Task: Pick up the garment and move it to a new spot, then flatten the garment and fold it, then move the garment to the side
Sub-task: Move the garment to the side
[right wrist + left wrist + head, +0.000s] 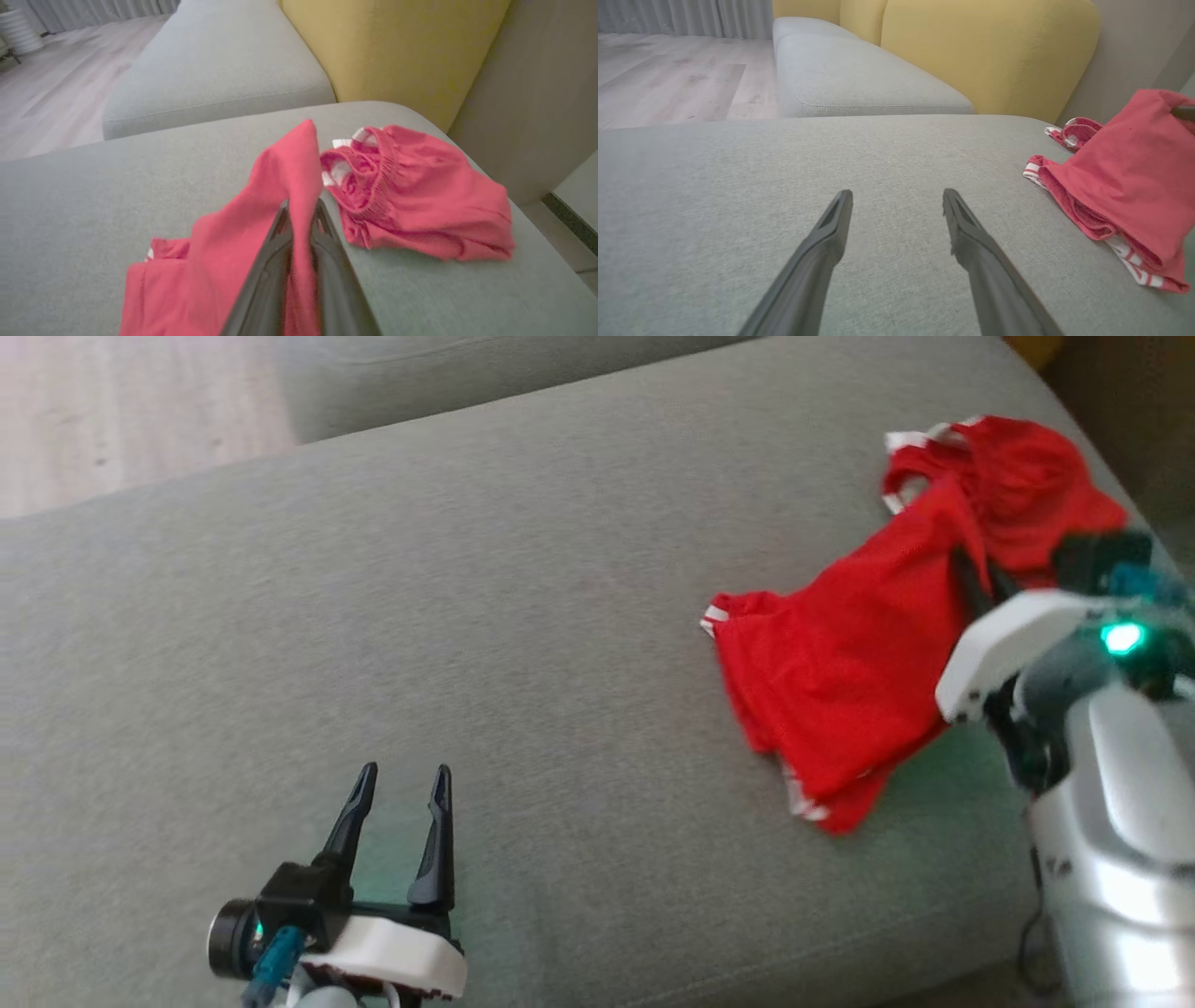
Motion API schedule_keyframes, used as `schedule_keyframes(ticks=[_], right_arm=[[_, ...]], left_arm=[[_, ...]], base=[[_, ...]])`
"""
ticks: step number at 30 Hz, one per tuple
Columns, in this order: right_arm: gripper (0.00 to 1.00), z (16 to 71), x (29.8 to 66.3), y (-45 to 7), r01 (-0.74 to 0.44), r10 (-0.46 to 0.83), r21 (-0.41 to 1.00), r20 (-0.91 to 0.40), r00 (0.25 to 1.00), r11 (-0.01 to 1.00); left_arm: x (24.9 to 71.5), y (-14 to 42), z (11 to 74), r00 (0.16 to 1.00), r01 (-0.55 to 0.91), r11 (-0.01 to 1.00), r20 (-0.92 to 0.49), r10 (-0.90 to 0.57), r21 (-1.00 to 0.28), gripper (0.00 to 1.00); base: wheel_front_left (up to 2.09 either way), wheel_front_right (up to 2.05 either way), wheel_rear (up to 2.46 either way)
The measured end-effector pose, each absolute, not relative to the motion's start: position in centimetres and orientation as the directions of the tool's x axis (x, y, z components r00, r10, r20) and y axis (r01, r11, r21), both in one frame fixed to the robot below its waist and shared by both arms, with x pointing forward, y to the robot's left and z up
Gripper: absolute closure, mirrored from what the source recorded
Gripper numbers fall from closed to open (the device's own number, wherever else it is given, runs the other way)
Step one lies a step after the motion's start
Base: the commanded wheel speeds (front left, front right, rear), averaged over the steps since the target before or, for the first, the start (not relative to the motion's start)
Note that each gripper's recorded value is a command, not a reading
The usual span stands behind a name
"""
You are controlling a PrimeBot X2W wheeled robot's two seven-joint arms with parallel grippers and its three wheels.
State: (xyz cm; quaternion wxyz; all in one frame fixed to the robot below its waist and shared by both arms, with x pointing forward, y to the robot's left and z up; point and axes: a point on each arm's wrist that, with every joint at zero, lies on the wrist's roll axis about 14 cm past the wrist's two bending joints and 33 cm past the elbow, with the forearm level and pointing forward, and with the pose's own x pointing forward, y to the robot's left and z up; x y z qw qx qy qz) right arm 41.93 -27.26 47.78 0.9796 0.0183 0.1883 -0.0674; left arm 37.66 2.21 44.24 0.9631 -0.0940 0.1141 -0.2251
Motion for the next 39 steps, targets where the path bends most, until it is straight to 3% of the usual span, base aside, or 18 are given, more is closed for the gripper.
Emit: schedule_keyframes(ticks=[4, 12, 30, 31, 32, 39], right_arm=[[1.0, 50.1, 45.0, -27.1, 0.12, -0.11, 0.007, -0.342, 0.933, 0.993], [1.0, 51.6, 48.8, -30.9, 0.207, -0.196, -0.004, -0.337, 0.921, 0.978], [1.0, 51.8, 50.2, -40.1, 0.362, -0.417, -0.213, -0.348, 0.84, 0.907], [0.39, 52.0, 50.1, -40.4, 0.366, -0.428, -0.234, -0.342, 0.837, 0.901], [0.0, 52.2, 50.0, -40.7, 0.378, -0.442, -0.241, -0.334, 0.833, 0.894], [0.0, 52.2, 49.7, -40.2, 0.406, -0.464, -0.239, -0.29, 0.837, 0.882]], left_arm=[[37.5, 3.9, 44.2, 0.895, 0.365, 0.903, -0.182, -0.408, -0.227, 0.0], [37.3, 6.2, 43.3, 0.916, 0.295, 0.928, -0.211, -0.342, -0.228, 0.0], [38.3, 7.9, 41.9, 0.918, 0.257, 0.943, -0.251, -0.307, -0.213, 0.0], [38.4, 8.0, 41.9, 0.918, 0.255, 0.943, -0.254, -0.305, -0.211, 0.0], [38.4, 8.0, 41.9, 0.918, 0.254, 0.944, -0.255, -0.304, -0.21, 0.0], [38.2, 7.9, 42.1, 0.917, 0.26, 0.943, -0.254, -0.308, -0.206, 0.0]], base=[[0.0, 0.0, 0.0], [0.0, 0.0, 0.0], [0.0, 0.0, 0.0], [0.0, 0.0, 0.0], [0.0, 0.0, 0.0], [0.0, 0.0, 0.0]])
